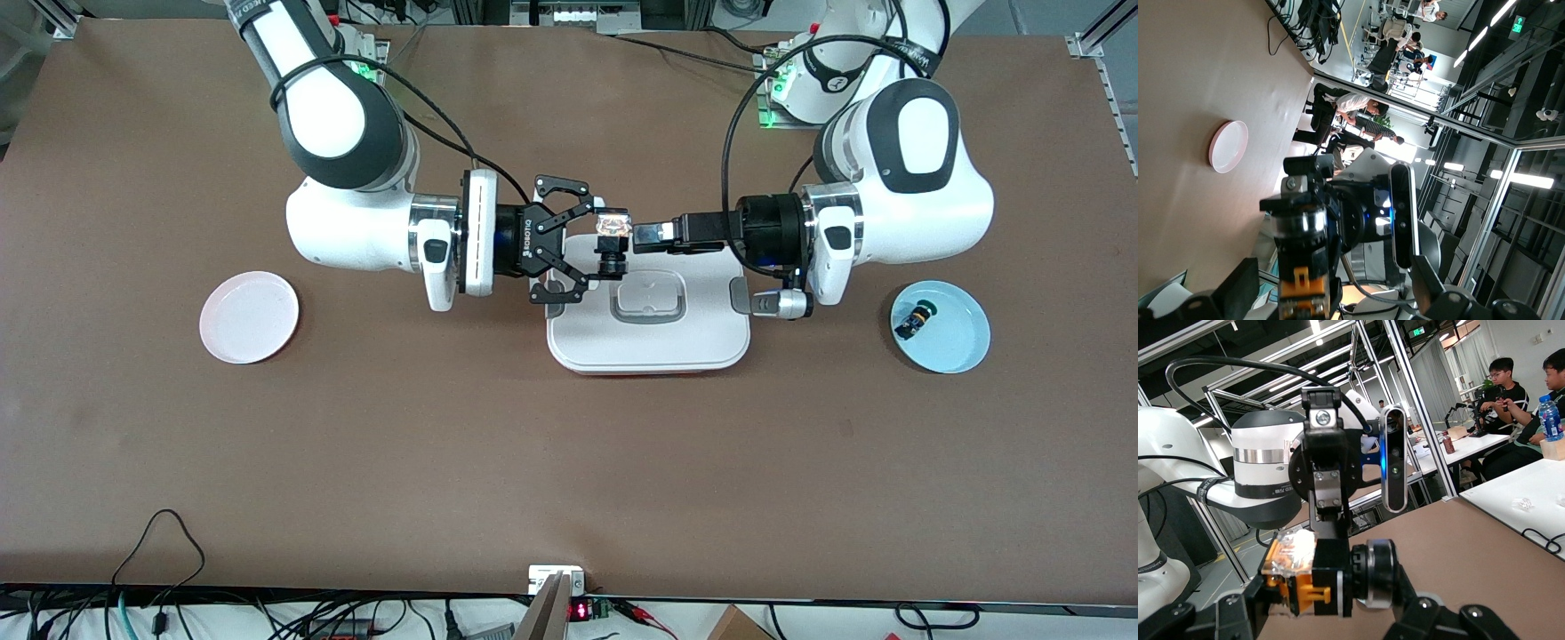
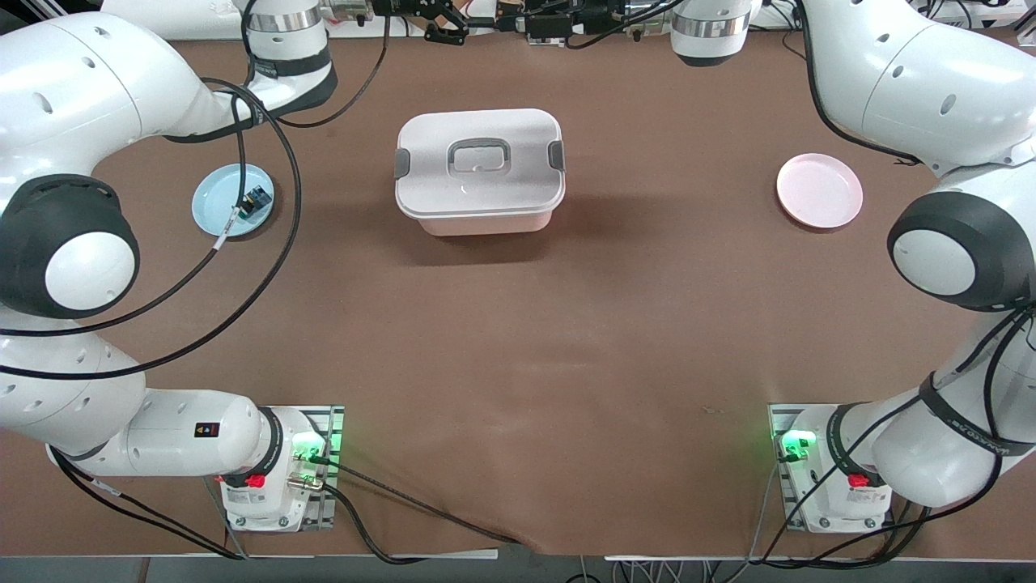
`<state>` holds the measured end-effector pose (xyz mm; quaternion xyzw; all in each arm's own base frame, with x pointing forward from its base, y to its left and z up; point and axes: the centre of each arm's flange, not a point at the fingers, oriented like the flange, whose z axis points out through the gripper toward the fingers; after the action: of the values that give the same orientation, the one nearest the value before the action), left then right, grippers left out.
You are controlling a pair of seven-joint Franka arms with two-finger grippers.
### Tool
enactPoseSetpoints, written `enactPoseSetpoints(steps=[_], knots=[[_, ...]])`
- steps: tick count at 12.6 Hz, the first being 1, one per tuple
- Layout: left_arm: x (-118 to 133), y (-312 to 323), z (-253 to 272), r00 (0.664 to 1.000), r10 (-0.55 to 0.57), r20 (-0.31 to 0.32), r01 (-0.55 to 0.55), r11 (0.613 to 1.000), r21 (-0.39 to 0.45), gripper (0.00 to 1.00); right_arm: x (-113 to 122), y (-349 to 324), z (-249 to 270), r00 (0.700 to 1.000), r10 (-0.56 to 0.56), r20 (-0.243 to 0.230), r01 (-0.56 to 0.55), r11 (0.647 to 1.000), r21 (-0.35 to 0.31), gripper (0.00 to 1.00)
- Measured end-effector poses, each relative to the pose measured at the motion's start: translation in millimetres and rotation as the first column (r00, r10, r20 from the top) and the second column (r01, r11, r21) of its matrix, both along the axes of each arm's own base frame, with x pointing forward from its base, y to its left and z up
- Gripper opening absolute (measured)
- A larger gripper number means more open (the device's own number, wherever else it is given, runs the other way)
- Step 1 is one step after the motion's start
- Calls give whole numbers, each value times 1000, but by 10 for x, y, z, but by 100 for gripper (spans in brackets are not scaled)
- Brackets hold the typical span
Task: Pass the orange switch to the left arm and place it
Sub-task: 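Grasp the orange switch from the right gripper with the left gripper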
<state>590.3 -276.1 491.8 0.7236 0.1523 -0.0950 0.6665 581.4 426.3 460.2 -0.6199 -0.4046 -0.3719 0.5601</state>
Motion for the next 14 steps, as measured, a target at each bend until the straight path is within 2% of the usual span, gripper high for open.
enactPoseSetpoints(steps=[3,8,9,14], knots=[[-18,-107,-93,1000,-11,-14,11,1000,3,96,1,5,-21,1000,-2,-2,2,1000,-2,72],[-16,-112,-153,1000,-12,-17,12,1000,10,39,28,-27,-7,1000,-13,-6,13,1000,6,72],[-13,-112,-165,1000,-12,-17,12,1000,10,34,30,-30,-17,1000,-13,-3,13,1000,4,72],[-11,-114,-177,1000,-14,-9,14,1000,11,34,30,-33,-27,1000,-13,3,13,1000,3,72]])
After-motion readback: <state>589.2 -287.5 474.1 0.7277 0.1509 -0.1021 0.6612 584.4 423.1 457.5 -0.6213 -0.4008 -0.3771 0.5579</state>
